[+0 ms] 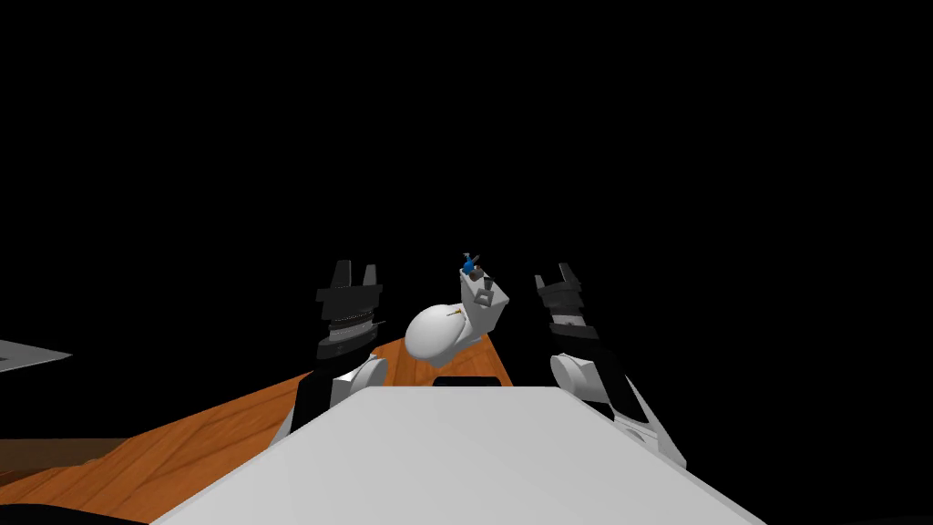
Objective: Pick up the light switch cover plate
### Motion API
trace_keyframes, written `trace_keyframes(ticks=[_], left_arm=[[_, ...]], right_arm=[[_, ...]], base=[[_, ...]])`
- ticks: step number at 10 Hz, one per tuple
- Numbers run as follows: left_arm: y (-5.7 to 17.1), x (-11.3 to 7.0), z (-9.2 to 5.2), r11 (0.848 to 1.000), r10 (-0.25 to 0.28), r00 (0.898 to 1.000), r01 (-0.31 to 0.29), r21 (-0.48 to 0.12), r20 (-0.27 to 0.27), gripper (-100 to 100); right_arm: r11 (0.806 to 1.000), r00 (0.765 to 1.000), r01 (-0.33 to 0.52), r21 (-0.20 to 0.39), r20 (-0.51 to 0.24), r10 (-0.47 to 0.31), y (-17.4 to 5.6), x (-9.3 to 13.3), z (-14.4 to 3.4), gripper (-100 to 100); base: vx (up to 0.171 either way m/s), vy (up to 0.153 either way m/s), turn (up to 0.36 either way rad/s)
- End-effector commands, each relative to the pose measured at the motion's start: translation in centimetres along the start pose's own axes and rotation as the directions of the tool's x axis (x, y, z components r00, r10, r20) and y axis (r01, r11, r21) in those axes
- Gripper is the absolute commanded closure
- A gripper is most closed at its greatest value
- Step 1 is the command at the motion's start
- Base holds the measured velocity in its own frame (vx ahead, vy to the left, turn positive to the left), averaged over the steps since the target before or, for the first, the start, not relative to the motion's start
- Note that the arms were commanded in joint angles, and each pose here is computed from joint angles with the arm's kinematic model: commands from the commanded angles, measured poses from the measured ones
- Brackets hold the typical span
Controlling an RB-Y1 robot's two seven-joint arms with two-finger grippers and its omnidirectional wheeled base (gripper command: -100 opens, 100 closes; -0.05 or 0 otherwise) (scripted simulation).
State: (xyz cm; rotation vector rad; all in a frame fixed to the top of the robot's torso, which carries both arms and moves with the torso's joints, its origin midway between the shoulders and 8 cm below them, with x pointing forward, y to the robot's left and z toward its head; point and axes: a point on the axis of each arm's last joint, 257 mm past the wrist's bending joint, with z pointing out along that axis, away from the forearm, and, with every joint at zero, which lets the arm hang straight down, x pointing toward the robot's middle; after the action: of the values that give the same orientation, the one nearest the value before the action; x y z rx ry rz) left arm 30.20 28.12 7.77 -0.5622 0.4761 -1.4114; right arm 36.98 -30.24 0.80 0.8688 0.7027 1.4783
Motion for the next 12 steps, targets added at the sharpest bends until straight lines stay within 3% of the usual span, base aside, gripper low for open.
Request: trace_keyframes(ticks=[1,5,8,9,10,12], left_arm=[[0.0,0.0,0.0,1.000,0.000,1.000,0.000,0.000,0.000,0],[0.0,0.0,0.0,1.000,0.000,1.000,0.000,0.000,0.000,0],[0.0,0.0,0.0,1.000,0.000,1.000,0.000,0.000,0.000,0],[0.0,0.0,0.0,1.000,0.000,1.000,0.000,0.000,0.000,0],[0.0,0.0,0.0,1.000,0.000,1.000,0.000,0.000,0.000,0],[0.0,0.0,0.0,1.000,0.000,1.000,0.000,0.000,0.000,0]], right_arm=[[0.999,1.000,-0.029,0.015,0.006,0.029,-0.4,-0.3,0.0,-100],[0.987,0.990,-0.140,0.075,0.034,0.138,-2.4,-1.1,0.0,-100],[0.962,0.971,-0.236,0.139,0.069,0.228,-4.9,-1.8,-0.2,-100],[0.955,0.963,-0.265,0.136,0.078,0.256,-4.9,-1.9,-0.2,-100],[0.939,0.954,-0.299,0.170,0.095,0.286,-6.2,-2.1,-0.4,-100],[0.927,0.941,-0.335,0.165,0.106,0.322,-6.2,-2.2,-0.4,-100]], base=[[0.018,-0.034,0.077],[0.021,-0.040,0.114],[0.018,-0.038,0.142],[0.016,-0.040,0.073],[0.018,-0.033,0.146],[0.011,-0.031,0.040]])
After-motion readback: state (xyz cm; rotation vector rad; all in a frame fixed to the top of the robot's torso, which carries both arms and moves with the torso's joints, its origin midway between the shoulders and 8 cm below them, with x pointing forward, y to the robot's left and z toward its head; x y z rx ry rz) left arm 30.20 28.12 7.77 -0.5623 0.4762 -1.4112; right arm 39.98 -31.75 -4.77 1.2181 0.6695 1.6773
